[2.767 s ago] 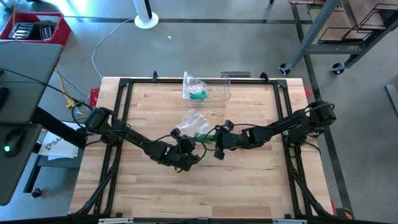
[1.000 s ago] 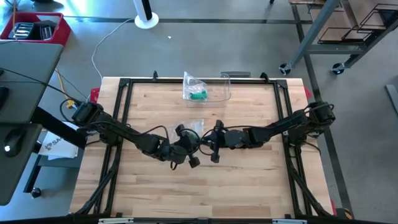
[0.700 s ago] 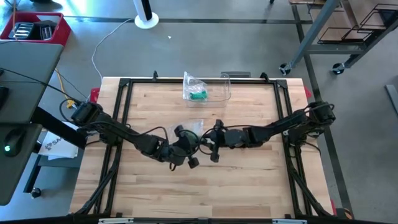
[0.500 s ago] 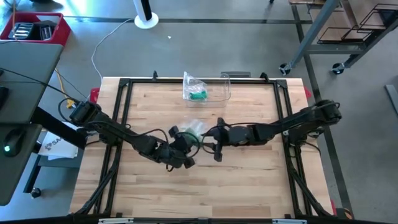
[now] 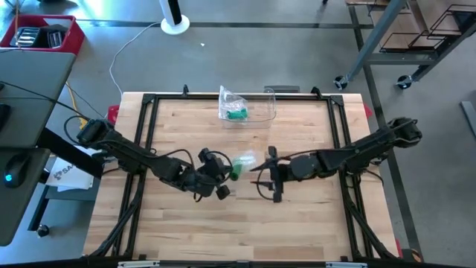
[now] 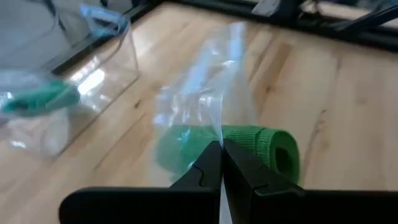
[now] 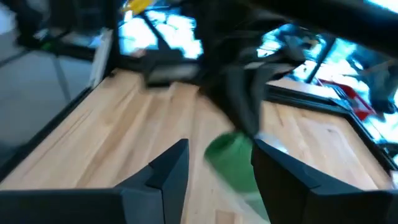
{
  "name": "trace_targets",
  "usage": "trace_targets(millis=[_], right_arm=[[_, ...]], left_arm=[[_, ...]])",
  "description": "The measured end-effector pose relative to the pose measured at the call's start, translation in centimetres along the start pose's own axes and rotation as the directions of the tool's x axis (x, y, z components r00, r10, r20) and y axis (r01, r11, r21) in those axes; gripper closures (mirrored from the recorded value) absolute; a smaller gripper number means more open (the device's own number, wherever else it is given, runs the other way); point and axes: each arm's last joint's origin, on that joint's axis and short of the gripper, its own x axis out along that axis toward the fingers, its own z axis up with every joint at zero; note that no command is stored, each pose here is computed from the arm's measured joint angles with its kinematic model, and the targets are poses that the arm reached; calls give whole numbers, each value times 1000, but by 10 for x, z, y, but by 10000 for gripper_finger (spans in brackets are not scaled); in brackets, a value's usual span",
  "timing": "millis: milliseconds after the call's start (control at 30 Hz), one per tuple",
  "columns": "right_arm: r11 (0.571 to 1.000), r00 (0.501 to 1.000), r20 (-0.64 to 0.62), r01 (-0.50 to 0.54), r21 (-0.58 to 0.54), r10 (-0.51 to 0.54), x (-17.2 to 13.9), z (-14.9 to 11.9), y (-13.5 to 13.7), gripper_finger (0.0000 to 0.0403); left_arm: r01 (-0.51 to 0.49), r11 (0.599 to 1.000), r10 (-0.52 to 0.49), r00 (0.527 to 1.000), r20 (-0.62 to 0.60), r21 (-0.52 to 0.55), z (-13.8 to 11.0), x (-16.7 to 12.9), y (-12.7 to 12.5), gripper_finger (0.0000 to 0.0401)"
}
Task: Roll bandage
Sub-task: Put the rolled green bandage into the zip bag
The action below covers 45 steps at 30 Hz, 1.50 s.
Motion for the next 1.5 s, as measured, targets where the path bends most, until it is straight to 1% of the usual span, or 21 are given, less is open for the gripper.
trace_targets(millis=[67, 133, 233, 333, 367, 467, 533, 633, 667, 700, 733, 767, 833, 1000, 1100, 1200, 1300, 1400, 1500], right_arm=[[998, 999, -6, -45, -35, 45, 0, -1, 6, 238], [992, 994, 1, -113, -49, 113, 5, -4, 12, 238], [984, 983, 36, -179, -15, 180, 16, -8, 17, 240], [980, 977, 76, -201, -4, 201, 27, -12, 22, 258], [981, 977, 96, -193, -2, 193, 30, -13, 22, 269], [993, 986, 122, -116, 29, 112, 33, -12, 20, 310], [995, 993, 90, -77, 65, 71, 35, -15, 14, 342], [995, 999, 23, -45, 88, 43, 40, -24, 5, 387], [993, 1000, 0, -4, 117, 4, 42, -27, 0, 394], [985, 998, -31, 60, 159, -56, 43, -31, -3, 398], [970, 990, -53, 136, 202, -128, 45, -34, -6, 395], [956, 982, -62, 190, 223, -180, 45, -35, -10, 391], [950, 976, -61, 218, 223, -209, 46, -35, -14, 384], [966, 982, -48, 190, 176, -184, 43, -31, -8, 384], [979, 986, -29, 166, 114, -164, 37, -26, -2, 384], [989, 990, -6, 139, 44, -139, 27, -17, 4, 384], [991, 991, -1, 133, -13, -133, 12, -7, 5, 384], [988, 988, -35, 149, -34, -151, -2, -3, 0, 380], [987, 985, -83, 151, -51, -154, -11, -3, -7, 357]], left_arm=[[10, 1000, -10, 1000, 13, 5, 5, -6, 3, 401], [-3, 1000, 3, 1000, 9, 4, 8, -7, 8, 401], [-17, 1000, 18, 1000, 16, -5, 12, -3, 13, 401], [-2, 1000, 3, 1000, 25, -23, 14, 1, 12, 401], [4, 1000, -3, 1000, 26, -19, 14, 2, 12, 401], [25, 999, -24, 999, 35, -23, 15, 4, 10, 401], [30, 999, -29, 999, 44, -23, 16, 4, 9, 401], [50, 998, -48, 996, 71, -28, 20, 4, 7, 401], [64, 998, -62, 995, 77, -26, 21, 4, 6, 401], [83, 996, -81, 993, 84, -23, 22, 4, 5, 401], [105, 994, -103, 991, 89, -24, 23, 4, 4, 401], [123, 992, -120, 988, 93, -27, 24, 3, 3, 401], [134, 991, -131, 987, 89, -25, 24, 3, 3, 401], [134, 991, -133, 988, 81, -8, 23, 2, 2, 401], [111, 994, -111, 992, 56, 0, 20, 3, 4, 401], [69, 998, -69, 997, 28, 7, 16, 4, 7, 401], [50, 999, -50, 999, -10, 12, 11, 4, 10, 401], [79, 997, -78, 996, -53, 25, 8, 4, 10, 401], [109, 994, -107, 992, -73, 27, 8, 4, 9, 401]])
